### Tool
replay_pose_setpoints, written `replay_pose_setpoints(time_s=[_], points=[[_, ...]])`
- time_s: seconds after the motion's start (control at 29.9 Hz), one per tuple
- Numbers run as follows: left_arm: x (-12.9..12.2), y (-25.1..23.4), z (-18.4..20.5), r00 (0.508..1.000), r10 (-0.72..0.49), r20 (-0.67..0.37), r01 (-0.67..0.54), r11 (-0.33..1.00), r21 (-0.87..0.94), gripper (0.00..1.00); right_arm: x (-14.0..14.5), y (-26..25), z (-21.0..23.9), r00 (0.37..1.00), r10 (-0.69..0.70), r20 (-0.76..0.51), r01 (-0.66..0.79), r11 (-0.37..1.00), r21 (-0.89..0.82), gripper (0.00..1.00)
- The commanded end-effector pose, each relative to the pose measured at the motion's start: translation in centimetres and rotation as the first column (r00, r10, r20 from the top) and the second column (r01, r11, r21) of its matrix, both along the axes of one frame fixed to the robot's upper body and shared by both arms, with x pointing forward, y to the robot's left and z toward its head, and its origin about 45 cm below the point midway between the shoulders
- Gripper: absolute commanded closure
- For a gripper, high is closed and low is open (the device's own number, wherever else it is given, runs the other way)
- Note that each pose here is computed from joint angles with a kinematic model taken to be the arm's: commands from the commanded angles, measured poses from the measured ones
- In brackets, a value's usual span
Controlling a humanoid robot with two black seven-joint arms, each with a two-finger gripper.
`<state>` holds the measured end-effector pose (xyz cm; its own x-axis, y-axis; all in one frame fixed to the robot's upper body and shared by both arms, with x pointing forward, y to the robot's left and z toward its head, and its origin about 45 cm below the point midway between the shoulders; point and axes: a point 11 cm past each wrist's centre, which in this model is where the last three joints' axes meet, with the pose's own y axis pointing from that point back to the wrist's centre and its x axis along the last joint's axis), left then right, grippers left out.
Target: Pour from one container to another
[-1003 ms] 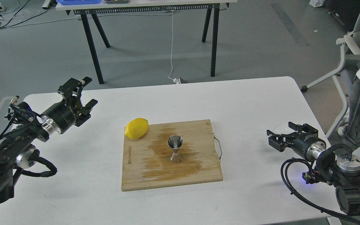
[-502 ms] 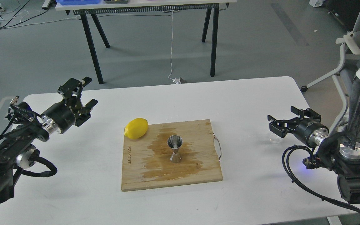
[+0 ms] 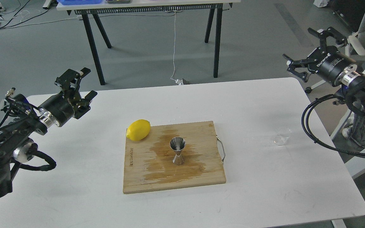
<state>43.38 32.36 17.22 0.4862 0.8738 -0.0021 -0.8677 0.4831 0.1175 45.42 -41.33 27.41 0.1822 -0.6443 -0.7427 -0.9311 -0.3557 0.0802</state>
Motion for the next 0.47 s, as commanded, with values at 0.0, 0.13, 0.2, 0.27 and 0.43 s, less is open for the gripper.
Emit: replay_pose_setpoints(time_s=[0.0, 0.13, 0.2, 0.27, 0.43], points=[[0.8, 1.2, 4.0, 0.996, -0.020, 0.082, 0.019, 1.000, 0.010, 0.01, 0.4, -0.8, 1.2, 1.000, -0.008, 0.005, 0.008, 0.999, -0.042, 0.01], [1.4, 1.0, 5.5, 0.993, -0.035, 0.110, 0.033, 0.999, 0.021, 0.01, 0.3, -0.6, 0.6, 1.000, -0.005, -0.007, 0.005, 0.999, -0.041, 0.01], [1.4, 0.8, 5.6, 0.993, -0.039, 0.114, 0.037, 0.999, 0.017, 0.01, 0.3, -0.4, 0.4, 1.000, -0.002, -0.010, 0.002, 0.999, -0.038, 0.01], [1.4, 0.6, 5.8, 0.992, -0.043, 0.119, 0.042, 0.999, 0.012, 0.01, 0.2, -0.5, 0.1, 1.000, -0.005, -0.017, 0.005, 0.999, -0.040, 0.01], [1.6, 0.3, 6.1, 0.991, -0.050, 0.125, 0.049, 0.999, 0.011, 0.01, 0.2, -0.8, -0.2, 0.999, -0.017, -0.029, 0.016, 0.999, -0.043, 0.01]])
